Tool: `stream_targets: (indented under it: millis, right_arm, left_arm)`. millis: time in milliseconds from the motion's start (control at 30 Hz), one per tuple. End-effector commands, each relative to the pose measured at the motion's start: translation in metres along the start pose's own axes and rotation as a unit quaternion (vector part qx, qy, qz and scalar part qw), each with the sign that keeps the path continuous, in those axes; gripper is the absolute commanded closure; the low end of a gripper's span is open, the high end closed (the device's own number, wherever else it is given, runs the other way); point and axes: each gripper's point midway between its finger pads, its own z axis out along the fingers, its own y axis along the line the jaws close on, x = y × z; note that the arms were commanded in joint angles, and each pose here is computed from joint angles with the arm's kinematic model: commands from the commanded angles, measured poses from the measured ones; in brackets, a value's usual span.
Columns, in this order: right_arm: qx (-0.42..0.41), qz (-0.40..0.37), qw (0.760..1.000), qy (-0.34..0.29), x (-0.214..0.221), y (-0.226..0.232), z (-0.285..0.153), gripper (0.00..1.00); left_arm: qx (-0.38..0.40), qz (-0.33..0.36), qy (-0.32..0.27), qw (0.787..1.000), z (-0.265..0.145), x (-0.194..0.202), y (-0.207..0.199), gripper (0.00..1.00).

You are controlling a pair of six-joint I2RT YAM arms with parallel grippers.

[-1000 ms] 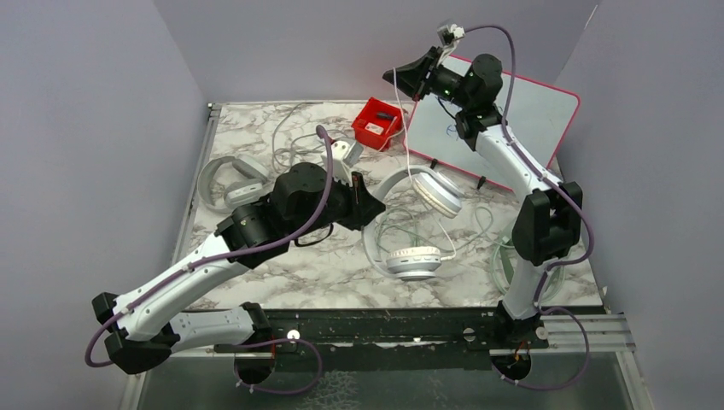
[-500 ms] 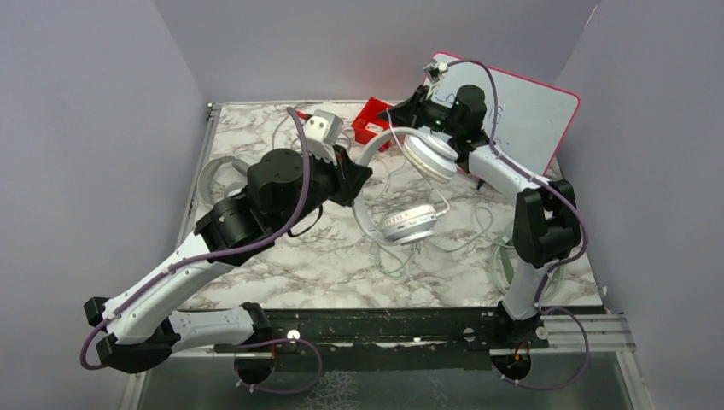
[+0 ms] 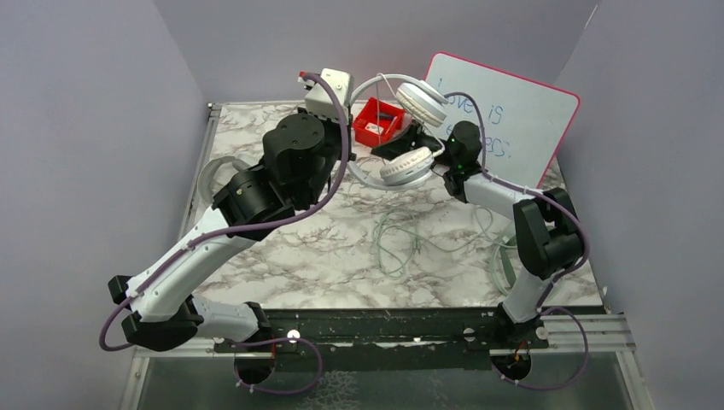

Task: Wrap the headphones
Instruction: Wrap the headphones cable around the headphones.

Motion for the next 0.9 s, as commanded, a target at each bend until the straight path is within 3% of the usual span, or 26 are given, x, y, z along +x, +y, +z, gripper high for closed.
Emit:
stream_targets:
  millis: [0, 467, 700, 867]
  right_arm:
    - [-0.046, 0.014, 0.999, -0.012, 0.004, 0.031, -0.003, 1.0]
    - [-0.103, 0.097, 0.989, -0.043, 0.034, 0.088, -0.009, 0.96]
    - [-0.11, 0.091, 0.989, -0.038, 0.038, 0.108, -0.016, 0.95]
    - [-0.096, 0.067, 0.992, -0.046, 0.038, 0.12, -0.011, 0.93]
  left_arm:
    - [-0.074, -0.019, -0.078, 0.994, -0.007, -0.051, 0.029, 1.0]
    - [-0.178, 0.005, -0.102, 0.979, 0.015, -0.038, 0.046, 1.0]
    - [-0.213, 0.03, -0.094, 0.972, 0.024, -0.026, 0.055, 1.0]
    - [-0.24, -0.018, -0.09, 0.967, 0.033, -0.016, 0.064, 1.0]
